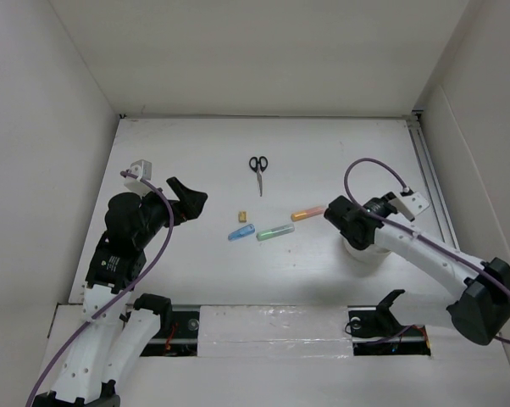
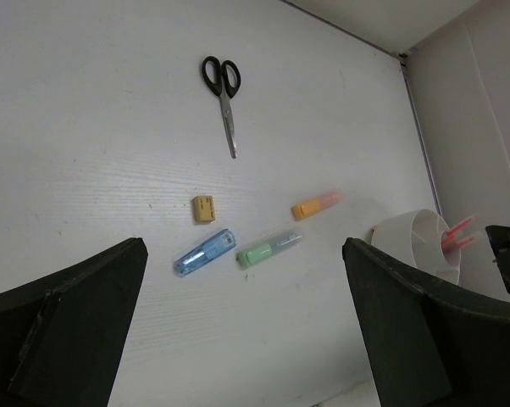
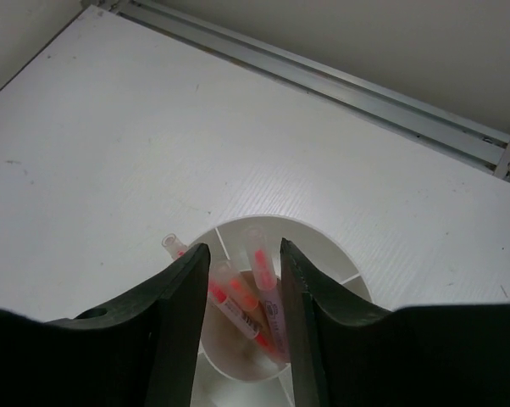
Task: Sort the stationery into containers
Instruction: Place the pen in the storage box, then pick up the scissors from the center of the board.
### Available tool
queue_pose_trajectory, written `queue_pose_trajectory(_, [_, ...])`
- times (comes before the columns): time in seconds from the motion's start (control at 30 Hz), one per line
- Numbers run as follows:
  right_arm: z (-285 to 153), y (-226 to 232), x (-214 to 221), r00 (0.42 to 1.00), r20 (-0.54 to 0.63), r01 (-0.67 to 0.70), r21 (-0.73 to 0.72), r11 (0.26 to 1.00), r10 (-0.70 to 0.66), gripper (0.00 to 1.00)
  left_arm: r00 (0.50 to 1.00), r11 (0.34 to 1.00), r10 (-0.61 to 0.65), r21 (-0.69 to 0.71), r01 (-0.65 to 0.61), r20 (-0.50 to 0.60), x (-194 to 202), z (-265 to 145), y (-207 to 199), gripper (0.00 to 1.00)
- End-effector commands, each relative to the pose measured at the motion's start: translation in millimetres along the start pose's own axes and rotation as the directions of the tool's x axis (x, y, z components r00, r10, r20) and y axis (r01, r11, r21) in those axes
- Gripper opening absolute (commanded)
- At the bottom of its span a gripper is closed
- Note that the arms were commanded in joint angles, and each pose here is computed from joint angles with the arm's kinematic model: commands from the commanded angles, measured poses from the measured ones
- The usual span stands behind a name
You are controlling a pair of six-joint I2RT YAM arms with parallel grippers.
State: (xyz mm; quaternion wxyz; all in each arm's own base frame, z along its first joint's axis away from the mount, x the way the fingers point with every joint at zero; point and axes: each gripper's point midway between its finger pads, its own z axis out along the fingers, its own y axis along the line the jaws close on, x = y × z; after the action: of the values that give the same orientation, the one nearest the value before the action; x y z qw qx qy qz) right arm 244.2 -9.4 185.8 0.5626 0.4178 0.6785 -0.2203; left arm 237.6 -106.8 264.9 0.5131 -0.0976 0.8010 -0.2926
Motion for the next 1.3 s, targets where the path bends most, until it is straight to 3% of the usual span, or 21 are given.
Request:
queue_pose_trajectory(0.0, [-8.1,-2.3,-23.2,1.000,0.007,0.005,-0.033,0.999,-0.005,0.46,1.000,0.999,0.021,0.030,-0.022,0.020,-5.0,2.1,-5.5,1.00])
queue_pose_trajectory(0.17, [-14.2,-2.1,-48.8,0.999,0.009,-0.052,-0.067,0.996,0.053,0.62,0.999,1.000,0.021,0.021,-0.022,0.026,-6.0,2.4,-4.0,1.00])
queue_pose_trajectory(0.3, [-21.4,7.3,-78.5,0.997,0.026,-0.065,-0.095,0.993,0.068,0.95,0.999,1.000,0.021,0.013,-0.022,0.031,-6.9,2.6,-2.7,1.00])
queue_pose_trajectory(0.53, [-43.6,33.8,-141.2,0.997,0.052,-0.046,-0.166,0.985,0.055,0.99,1.000,0.999,0.006,-0.048,-0.004,0.029,-5.6,6.9,9.1,1.00])
queue_pose_trajectory(0.57, [-47.7,37.6,-147.0,0.998,0.062,0.020,-0.181,0.983,-0.009,0.99,0.999,0.998,-0.003,-0.058,0.005,0.036,-6.8,7.0,10.5,1.00])
queue_pose_trajectory(0.67, [-60.9,62.5,-172.8,0.998,0.061,0.023,-0.252,0.968,-0.008,0.99,1.000,0.998,-0.005,-0.064,0.007,0.027,-5.4,9.3,12.0,1.00])
queue_pose_trajectory(0.7, [-62.8,65.8,-176.8,0.990,0.085,0.134,-0.268,0.954,-0.115,0.99,1.000,0.998,-0.006,-0.070,0.008,0.018,-3.9,11.6,13.4,1.00])
queue_pose_trajectory(0.73, [-70.3,86.4,-178.5,0.995,0.055,0.092,-0.339,0.936,-0.078,0.99,1.000,0.997,-0.008,-0.075,0.009,0.011,-2.0,11.2,14.6,1.00])
queue_pose_trajectory(0.77, [-75.0,99.2,-175.9,0.993,0.049,0.116,-0.391,0.913,-0.105,0.99,1.000,0.996,-0.019,-0.083,0.019,0.000,0.0,14.0,16.1,1.00])
queue_pose_trajectory(0.8, [-80.9,104.2,-179.9,0.969,0.104,0.248,-0.466,0.849,-0.226,0.99,1.000,0.995,-0.021,-0.099,0.020,-0.007,1.3,17.3,19.5,1.00])
queue_pose_trajectory(0.83, [-110.3,144.7,-176.8,0.979,0.083,0.193,-0.680,0.707,-0.188,0.99,1.000,0.994,-0.023,-0.104,0.021,-0.014,3.2,16.8,20.7,1.00])
queue_pose_trajectory(0.93, [-139.0,167.0,-165.4,0.968,0.107,0.208,-0.849,0.486,-0.227,0.99,1.000,0.992,-0.022,-0.123,0.021,-0.004,-0.5,18.2,23.0,1.00])
queue_pose_trajectory(0.97, [-156.3,177.7,-163.7,0.971,0.093,0.173,-0.909,0.380,-0.221,0.99,0.999,0.990,-0.031,-0.136,0.031,-0.004,0.3,17.8,25.4,1.00])
queue_pose_trajectory(1.13, [-168.7,178.5,-153.6,0.962,0.091,0.172,-0.934,0.314,-0.256,0.99,0.999,0.986,-0.041,-0.159,0.040,0.000,0.0,20.1,29.5,1.00])
queue_pose_trajectory(1.27, [-186.3,157.9,-171.8,0.977,0.069,0.121,-0.959,0.256,-0.202,0.99,0.997,0.974,-0.078,-0.214,0.072,-0.018,-3.1,38.3,36.2,1.00])
